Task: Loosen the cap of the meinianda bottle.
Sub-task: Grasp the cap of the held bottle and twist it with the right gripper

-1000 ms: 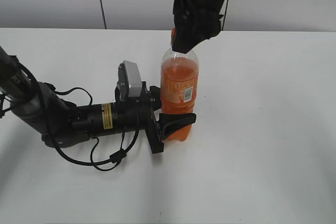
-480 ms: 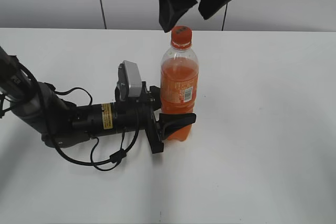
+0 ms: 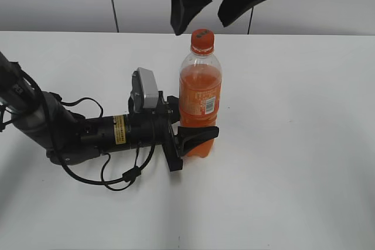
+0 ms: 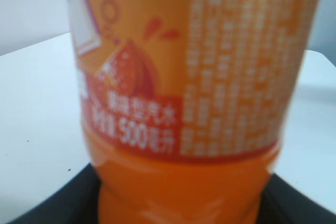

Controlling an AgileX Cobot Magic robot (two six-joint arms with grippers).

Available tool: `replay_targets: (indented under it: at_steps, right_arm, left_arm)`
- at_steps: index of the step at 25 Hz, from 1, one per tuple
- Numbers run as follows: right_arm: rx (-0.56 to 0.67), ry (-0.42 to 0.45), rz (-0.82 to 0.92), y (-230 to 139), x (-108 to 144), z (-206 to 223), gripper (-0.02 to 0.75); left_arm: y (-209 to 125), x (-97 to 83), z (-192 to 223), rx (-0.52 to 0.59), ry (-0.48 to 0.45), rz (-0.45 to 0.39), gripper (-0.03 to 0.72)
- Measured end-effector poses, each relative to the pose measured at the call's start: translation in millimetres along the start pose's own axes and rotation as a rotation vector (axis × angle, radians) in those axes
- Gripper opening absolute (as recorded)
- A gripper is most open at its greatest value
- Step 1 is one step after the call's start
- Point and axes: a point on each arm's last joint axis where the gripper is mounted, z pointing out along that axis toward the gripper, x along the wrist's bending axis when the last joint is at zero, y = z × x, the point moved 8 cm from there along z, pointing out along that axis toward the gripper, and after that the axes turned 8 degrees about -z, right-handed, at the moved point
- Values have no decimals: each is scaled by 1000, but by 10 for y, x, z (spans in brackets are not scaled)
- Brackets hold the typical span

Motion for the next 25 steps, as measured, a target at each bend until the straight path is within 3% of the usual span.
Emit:
replay_targets:
  at_steps: [10, 25]
  right_arm:
    - [31, -44, -15, -76, -82, 70, 582]
    - [49, -46, -27, -84, -94, 148, 511]
  left_arm:
    - [0, 0, 0, 0, 0, 0, 395]
    - [0, 0, 0, 0, 0, -1, 395]
